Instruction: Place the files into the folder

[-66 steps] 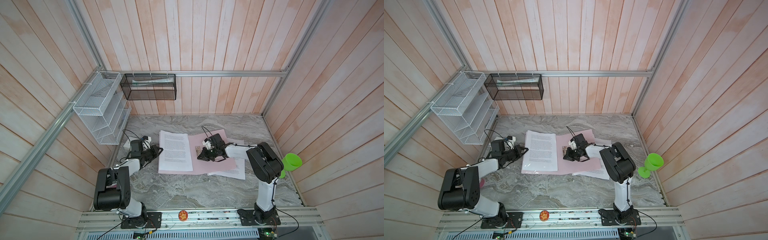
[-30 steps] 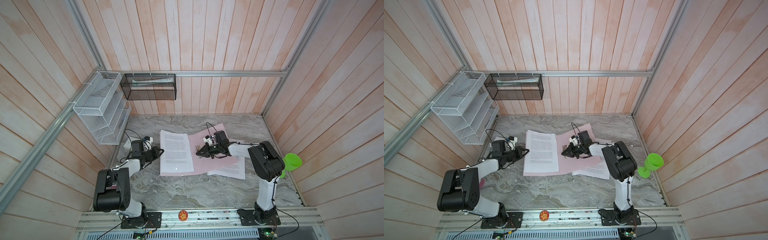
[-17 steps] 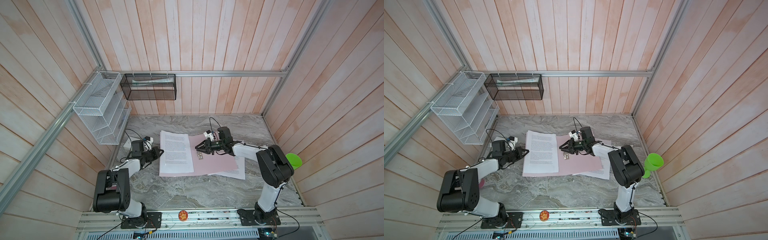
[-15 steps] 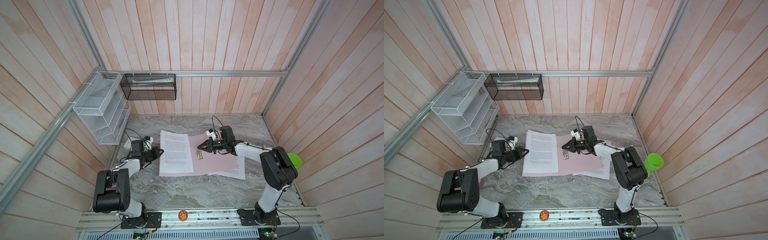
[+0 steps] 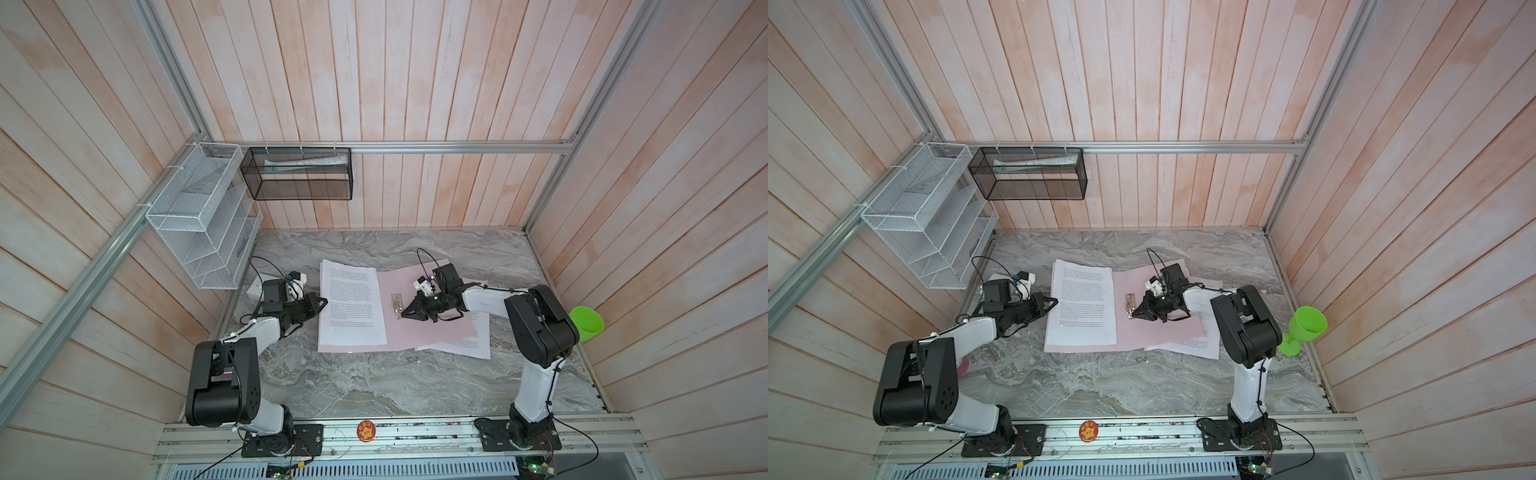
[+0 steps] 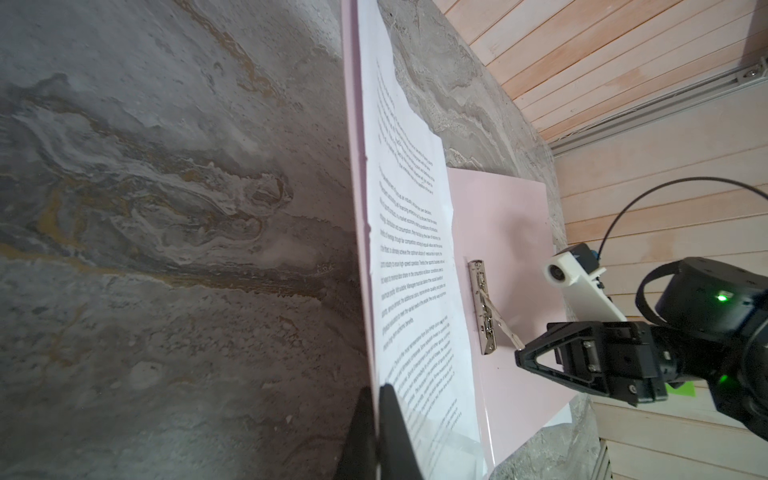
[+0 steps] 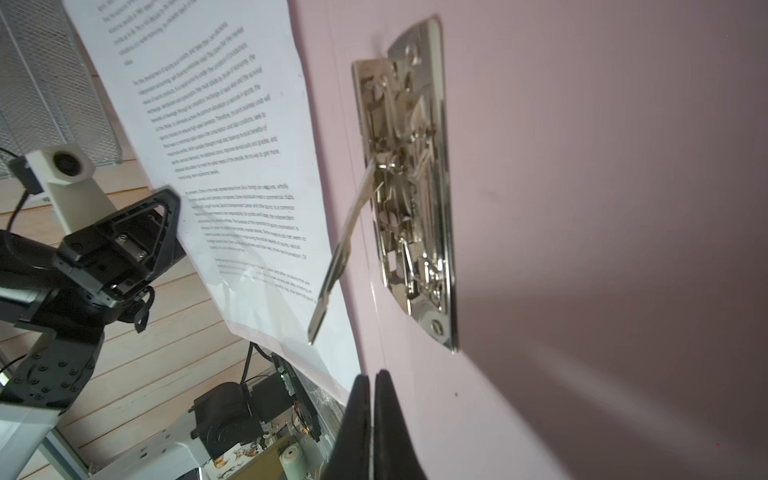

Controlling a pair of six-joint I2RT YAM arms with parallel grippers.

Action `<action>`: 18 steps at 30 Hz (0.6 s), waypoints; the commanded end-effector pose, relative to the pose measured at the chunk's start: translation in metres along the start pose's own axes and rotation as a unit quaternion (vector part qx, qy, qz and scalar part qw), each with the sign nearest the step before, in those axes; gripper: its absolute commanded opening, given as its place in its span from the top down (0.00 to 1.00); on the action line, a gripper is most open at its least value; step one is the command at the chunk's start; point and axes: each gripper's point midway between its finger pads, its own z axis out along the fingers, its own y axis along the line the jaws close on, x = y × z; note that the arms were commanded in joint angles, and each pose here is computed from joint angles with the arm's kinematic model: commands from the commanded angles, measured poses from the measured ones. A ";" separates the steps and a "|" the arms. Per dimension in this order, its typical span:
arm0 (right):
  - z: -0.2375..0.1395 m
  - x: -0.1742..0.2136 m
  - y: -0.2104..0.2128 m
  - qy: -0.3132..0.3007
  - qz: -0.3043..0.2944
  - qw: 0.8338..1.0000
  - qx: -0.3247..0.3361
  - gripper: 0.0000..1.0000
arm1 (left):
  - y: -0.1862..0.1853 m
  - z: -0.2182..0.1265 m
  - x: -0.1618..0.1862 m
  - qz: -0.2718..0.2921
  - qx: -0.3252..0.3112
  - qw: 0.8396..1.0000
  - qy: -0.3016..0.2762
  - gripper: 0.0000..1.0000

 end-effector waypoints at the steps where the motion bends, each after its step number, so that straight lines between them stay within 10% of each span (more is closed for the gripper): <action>1: 0.008 -0.004 0.002 0.017 -0.015 1.000 0.004 1.00 | 0.000 0.000 -0.009 0.018 -0.006 1.000 -0.006 1.00; 15: 0.006 -0.102 0.041 -0.016 -0.080 0.996 0.020 1.00 | 0.013 -0.016 -0.029 0.018 -0.043 0.999 -0.026 1.00; 16: 0.000 -0.102 0.041 -0.019 -0.084 0.996 0.026 1.00 | 0.017 -0.017 -0.033 0.017 -0.056 0.998 -0.029 0.96; 18: -0.015 -0.100 0.036 -0.029 -0.082 0.996 0.036 0.95 | 0.030 -0.020 -0.042 0.006 -0.104 0.994 -0.035 0.44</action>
